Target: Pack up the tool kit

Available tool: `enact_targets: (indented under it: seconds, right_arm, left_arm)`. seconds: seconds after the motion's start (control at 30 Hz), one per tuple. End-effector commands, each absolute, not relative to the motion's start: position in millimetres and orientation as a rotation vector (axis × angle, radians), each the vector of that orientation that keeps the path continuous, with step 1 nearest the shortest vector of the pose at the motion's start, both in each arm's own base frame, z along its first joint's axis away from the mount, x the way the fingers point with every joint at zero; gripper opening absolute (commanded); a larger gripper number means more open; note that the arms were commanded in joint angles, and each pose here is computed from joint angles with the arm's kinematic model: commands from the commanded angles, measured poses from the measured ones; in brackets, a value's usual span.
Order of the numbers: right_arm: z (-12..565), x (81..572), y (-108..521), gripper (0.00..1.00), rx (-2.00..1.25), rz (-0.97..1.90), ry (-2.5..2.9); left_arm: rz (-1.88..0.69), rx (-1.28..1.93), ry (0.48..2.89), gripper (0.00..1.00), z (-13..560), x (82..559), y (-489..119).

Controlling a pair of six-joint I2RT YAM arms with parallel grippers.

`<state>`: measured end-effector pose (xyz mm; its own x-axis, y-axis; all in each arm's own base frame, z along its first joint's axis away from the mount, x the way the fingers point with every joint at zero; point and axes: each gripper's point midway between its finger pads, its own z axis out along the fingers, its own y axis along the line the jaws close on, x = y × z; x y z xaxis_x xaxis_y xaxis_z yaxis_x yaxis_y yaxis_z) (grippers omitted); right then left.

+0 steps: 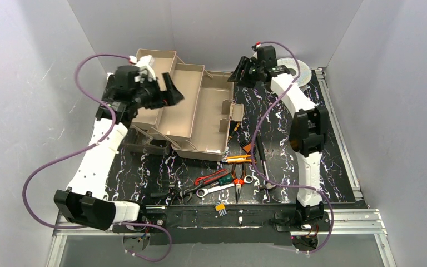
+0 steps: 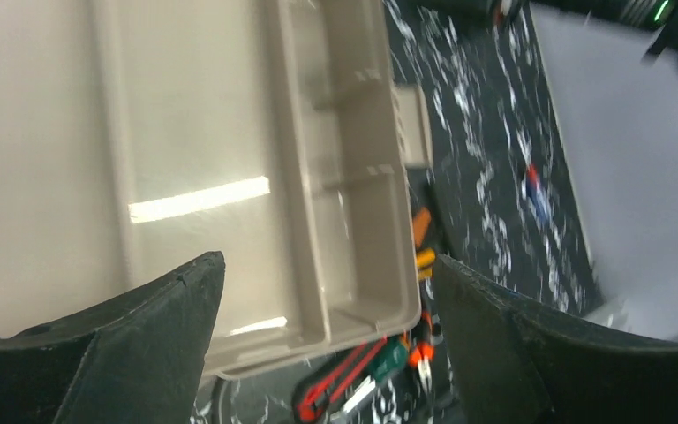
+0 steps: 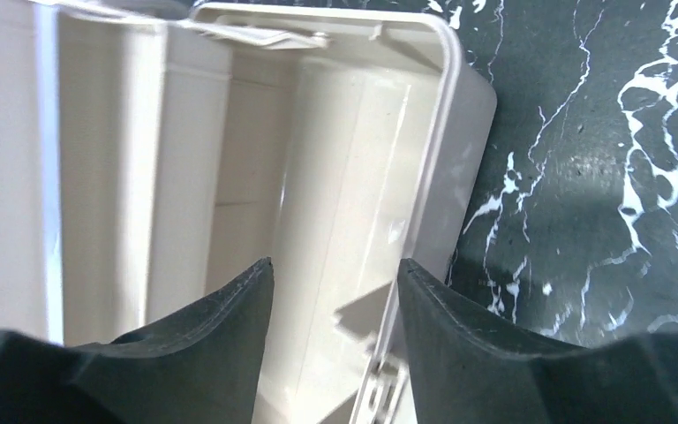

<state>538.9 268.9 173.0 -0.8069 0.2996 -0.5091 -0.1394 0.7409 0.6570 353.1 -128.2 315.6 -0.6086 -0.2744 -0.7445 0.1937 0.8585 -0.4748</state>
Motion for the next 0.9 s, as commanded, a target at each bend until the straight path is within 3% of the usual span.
enact_targets:
  seconds: [0.0,0.2,0.47,0.7,0.87]
  right_arm:
    - [285.1,509.1,251.0,0.63,-0.035,0.893,2.105]
    - [276.6,442.3,226.1,0.65,-0.101,0.787,2.139]
    - [215.9,305.3,214.1,0.62,-0.195,0.713,2.241]
    - [143.1,170.8,247.1,0.59,-0.383,0.783,2.432]
    - [91.8,118.3,263.0,0.56,-0.535,0.649,2.58]
  left_arm:
    - [-0.553,0.215,2.188,0.86,313.2,310.5,-153.4]
    - [-0.622,0.492,2.208,0.85,310.2,256.6,-194.2]
    - [-0.713,0.732,2.358,0.83,249.6,163.5,-221.0]
    - [-0.791,0.805,2.498,0.82,185.0,97.9,-227.7]
    - [-0.8,0.714,2.596,0.82,136.2,78.1,-212.0]
